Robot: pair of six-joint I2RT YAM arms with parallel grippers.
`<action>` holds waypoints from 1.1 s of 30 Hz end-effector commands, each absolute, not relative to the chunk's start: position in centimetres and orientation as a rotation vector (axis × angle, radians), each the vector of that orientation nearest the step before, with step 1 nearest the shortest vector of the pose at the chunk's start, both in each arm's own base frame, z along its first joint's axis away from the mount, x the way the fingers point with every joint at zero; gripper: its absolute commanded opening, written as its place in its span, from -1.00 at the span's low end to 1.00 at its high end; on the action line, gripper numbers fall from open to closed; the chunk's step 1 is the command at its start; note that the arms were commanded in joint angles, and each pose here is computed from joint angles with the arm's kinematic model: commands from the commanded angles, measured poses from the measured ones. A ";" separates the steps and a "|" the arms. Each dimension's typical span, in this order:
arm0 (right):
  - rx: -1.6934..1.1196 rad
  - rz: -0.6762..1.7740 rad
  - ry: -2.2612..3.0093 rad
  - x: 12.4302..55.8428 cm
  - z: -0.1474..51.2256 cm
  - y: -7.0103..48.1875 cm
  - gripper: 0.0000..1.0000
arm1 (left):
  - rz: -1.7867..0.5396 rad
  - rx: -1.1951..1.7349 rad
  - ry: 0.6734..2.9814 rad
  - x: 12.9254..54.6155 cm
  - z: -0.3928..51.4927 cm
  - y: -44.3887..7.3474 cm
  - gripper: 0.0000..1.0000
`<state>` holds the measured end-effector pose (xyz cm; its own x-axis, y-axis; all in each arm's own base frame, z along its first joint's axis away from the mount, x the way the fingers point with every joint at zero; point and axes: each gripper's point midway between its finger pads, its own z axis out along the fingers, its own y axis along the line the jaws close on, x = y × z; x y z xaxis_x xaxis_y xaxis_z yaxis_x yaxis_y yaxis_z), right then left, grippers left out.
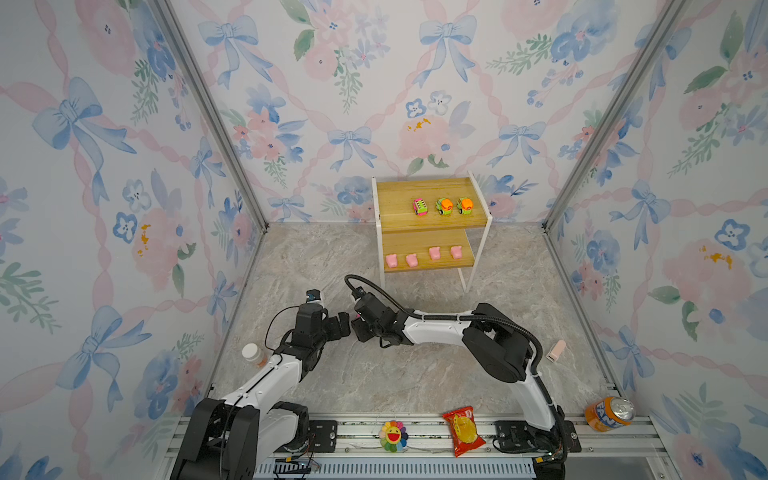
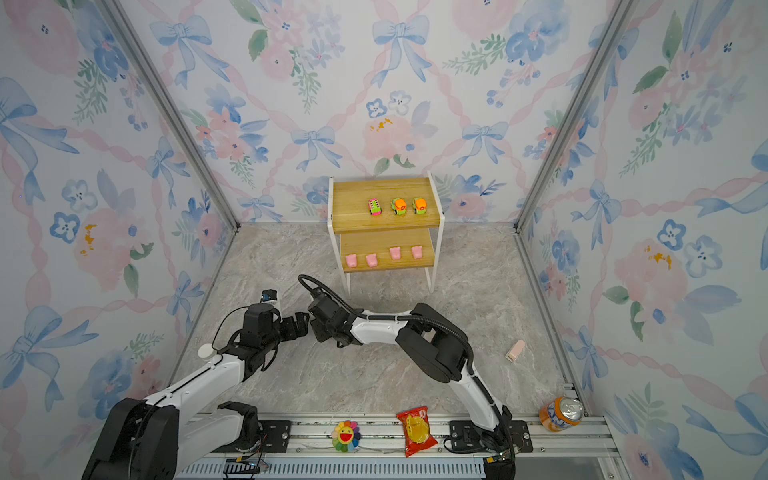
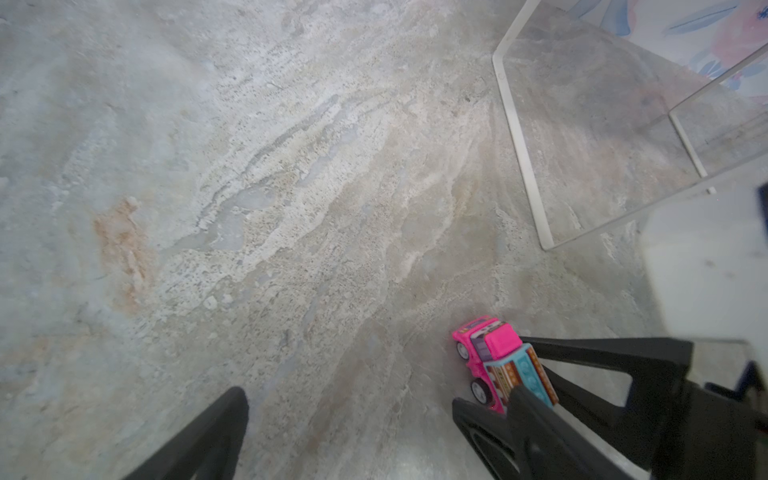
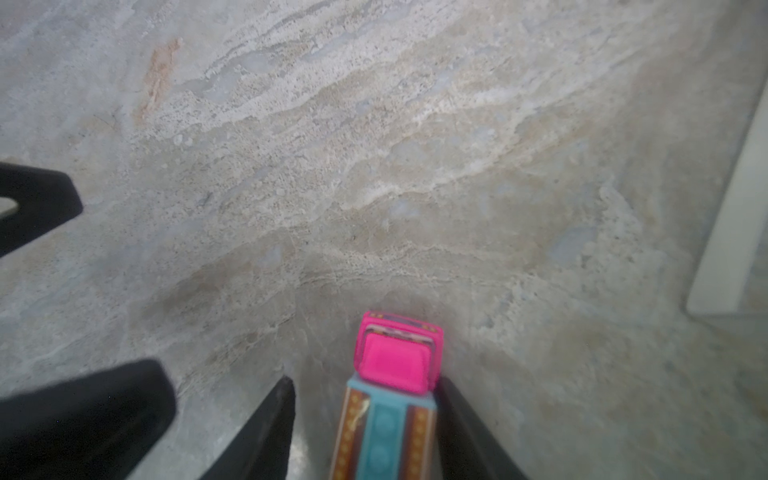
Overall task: Place and organize the plastic toys onto the shelf
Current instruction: 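Close the right gripper on the pink-and-teal toy truck, then lift the pink-and-teal truck with the right gripper up to the top shelf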
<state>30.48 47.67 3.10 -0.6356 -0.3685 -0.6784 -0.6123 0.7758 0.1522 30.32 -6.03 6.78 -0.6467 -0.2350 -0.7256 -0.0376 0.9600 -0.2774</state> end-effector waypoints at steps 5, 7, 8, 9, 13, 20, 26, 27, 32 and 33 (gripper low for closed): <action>-0.755 0.451 2.329 29.3 1.6 46.3 0.08 | -0.314 -0.208 2.248 30.1 6.9 -5.9 0.96; -0.755 0.438 2.331 29.2 1.4 46.0 0.07 | -0.314 -0.207 2.247 30.1 6.9 -5.9 0.96; -0.757 0.432 2.332 29.1 1.2 45.8 0.06 | -0.313 -0.208 2.248 30.1 6.9 -5.9 0.96; -0.759 0.424 2.333 29.0 1.1 45.6 0.02 | -0.314 -0.208 2.247 30.1 6.9 -5.9 0.96; -0.783 0.415 2.319 28.7 1.1 45.4 -0.15 | -0.312 -0.211 2.244 30.1 7.0 -5.8 0.96; -0.818 0.461 2.260 28.3 3.1 46.0 -0.34 | -0.317 -0.213 2.246 30.1 7.0 -5.9 0.96; -0.817 0.503 2.239 28.4 5.0 46.2 -0.39 | -0.316 -0.213 2.242 30.0 7.1 -5.9 0.96; -0.815 0.508 2.239 28.4 5.4 46.2 -0.39 | -0.317 -0.213 2.241 30.0 7.1 -5.9 0.96; -0.830 0.506 2.242 28.4 6.1 46.1 -0.41 | -0.315 -0.214 2.243 30.0 6.9 -5.8 0.96; -0.833 0.504 2.241 28.4 6.2 46.1 -0.41 | -0.314 -0.215 2.243 30.0 6.9 -5.8 0.96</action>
